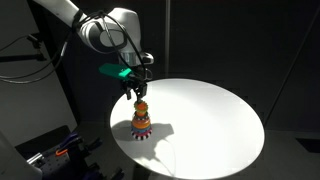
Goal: Pick up the lime green ring and put it on the ring holder
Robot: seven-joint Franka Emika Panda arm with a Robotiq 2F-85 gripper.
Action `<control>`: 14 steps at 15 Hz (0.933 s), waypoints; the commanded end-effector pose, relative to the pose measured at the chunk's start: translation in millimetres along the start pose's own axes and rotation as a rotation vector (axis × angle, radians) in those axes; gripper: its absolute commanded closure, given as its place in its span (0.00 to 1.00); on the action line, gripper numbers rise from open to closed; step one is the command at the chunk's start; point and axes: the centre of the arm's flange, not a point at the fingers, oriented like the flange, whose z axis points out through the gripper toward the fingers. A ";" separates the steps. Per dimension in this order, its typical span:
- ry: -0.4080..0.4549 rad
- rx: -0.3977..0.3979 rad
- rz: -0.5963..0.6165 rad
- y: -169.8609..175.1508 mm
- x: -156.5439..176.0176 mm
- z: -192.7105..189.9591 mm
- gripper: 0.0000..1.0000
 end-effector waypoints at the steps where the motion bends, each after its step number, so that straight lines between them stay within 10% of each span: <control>1: 0.001 0.004 -0.003 4.6 -6.0 1.7 0.05; 14: 0.015 0.042 0.007 2.7 -1.7 -2.9 0.00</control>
